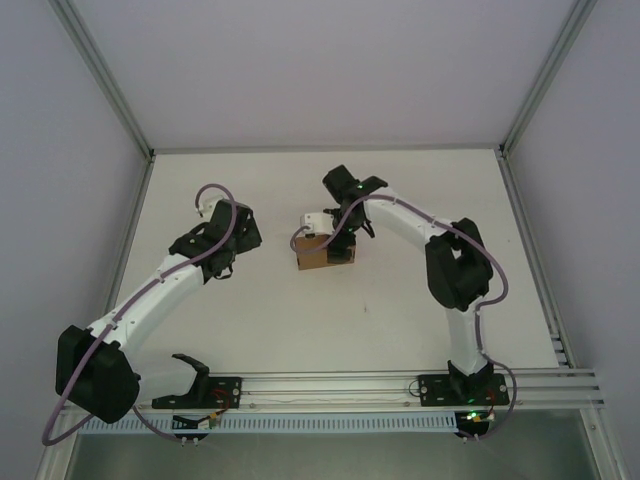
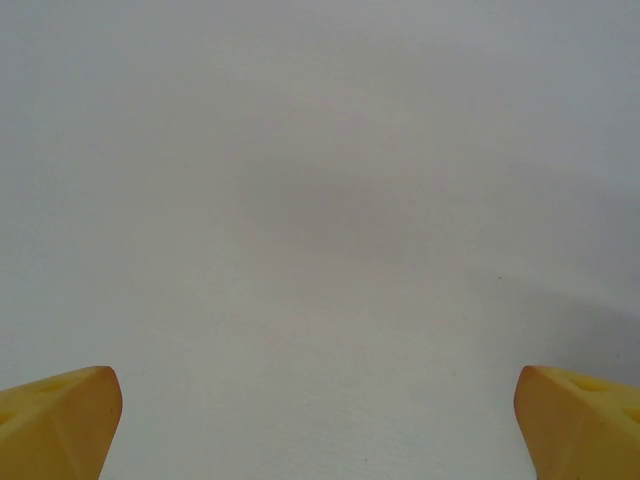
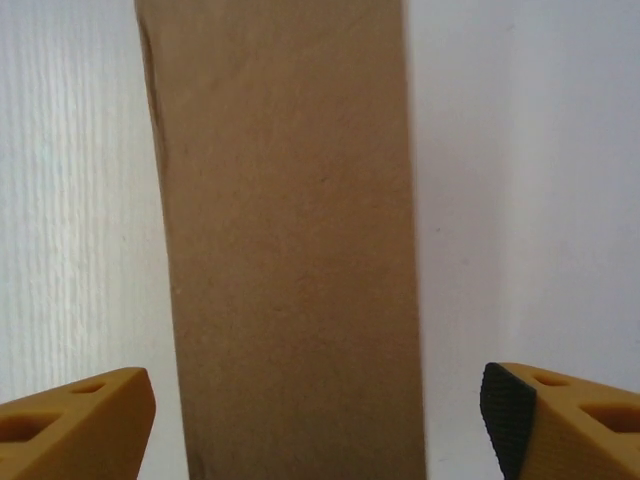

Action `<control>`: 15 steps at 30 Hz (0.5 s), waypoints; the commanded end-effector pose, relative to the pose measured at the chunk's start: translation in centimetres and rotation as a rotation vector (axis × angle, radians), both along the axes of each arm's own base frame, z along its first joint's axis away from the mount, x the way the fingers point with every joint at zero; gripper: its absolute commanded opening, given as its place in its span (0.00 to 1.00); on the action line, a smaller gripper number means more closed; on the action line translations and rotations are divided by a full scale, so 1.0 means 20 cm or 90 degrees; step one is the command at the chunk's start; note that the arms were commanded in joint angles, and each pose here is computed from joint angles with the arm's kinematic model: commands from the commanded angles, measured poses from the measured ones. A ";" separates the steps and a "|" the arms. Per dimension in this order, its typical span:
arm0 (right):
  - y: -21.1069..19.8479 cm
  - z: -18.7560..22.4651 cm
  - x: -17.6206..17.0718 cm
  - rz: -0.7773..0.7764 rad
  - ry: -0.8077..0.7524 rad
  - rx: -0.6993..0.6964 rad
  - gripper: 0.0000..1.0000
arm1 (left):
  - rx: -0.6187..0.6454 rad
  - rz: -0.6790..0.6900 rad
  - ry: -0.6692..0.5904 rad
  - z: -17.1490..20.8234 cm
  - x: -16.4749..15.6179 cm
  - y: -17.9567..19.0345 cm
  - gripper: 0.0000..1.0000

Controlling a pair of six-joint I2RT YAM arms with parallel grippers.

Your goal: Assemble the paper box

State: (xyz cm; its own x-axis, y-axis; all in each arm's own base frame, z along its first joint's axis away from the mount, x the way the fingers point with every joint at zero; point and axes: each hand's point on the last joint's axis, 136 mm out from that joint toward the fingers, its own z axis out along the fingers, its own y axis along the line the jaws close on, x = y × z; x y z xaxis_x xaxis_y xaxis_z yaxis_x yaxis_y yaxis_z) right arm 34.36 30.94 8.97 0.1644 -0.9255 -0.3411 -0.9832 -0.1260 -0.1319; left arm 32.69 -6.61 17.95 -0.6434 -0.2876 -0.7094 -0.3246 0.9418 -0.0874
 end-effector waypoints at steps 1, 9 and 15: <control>-0.04 -0.05 -0.02 0.006 0.007 -0.058 0.76 | 0.013 0.016 0.006 0.00 -0.03 0.04 1.00; -0.01 -0.02 0.20 -0.068 -0.138 -0.046 0.43 | 0.011 0.017 0.015 -0.03 -0.04 0.04 1.00; -0.04 0.01 0.40 -0.130 -0.292 -0.058 0.35 | 0.015 0.014 0.010 -0.02 -0.04 0.04 1.00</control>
State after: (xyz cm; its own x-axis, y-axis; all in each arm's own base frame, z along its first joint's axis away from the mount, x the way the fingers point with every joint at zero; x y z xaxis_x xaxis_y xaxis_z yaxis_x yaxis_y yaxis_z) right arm 39.68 30.69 7.74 0.1236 -0.9649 -0.2318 -0.9164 -0.0214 -0.3996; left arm 32.20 -6.38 17.24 -0.6620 -0.2789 -0.6957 -0.3269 0.9427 -0.0669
